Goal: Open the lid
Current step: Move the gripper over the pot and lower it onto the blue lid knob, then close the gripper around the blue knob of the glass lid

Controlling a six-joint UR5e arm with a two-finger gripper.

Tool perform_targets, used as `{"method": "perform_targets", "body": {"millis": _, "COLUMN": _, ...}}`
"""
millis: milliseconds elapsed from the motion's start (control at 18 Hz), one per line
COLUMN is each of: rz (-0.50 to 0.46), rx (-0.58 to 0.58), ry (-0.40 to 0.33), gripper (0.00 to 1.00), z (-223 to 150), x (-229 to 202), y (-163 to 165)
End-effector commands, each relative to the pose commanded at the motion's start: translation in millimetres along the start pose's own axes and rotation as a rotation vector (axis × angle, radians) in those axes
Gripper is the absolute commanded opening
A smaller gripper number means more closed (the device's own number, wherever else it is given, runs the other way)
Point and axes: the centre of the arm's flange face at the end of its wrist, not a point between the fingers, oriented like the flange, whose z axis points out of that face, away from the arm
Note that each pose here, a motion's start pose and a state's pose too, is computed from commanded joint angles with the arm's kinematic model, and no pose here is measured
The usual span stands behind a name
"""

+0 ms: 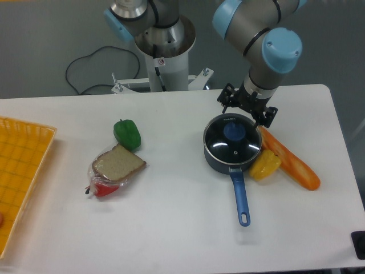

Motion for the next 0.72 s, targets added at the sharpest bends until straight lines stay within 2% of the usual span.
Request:
{"method": "perform_targets", "body": {"millis": 389, "rz": 0.033, "rx": 0.049, "ry": -0.068, "gripper": 1.00, "z": 6, "x": -10, "y": -20}}
{"method": "perform_targets", "body": {"millis": 722, "rz": 0.117, "rx": -0.018, "ry": -0.084, "gripper": 1.00, "z": 20, "x": -2, "y": -31}}
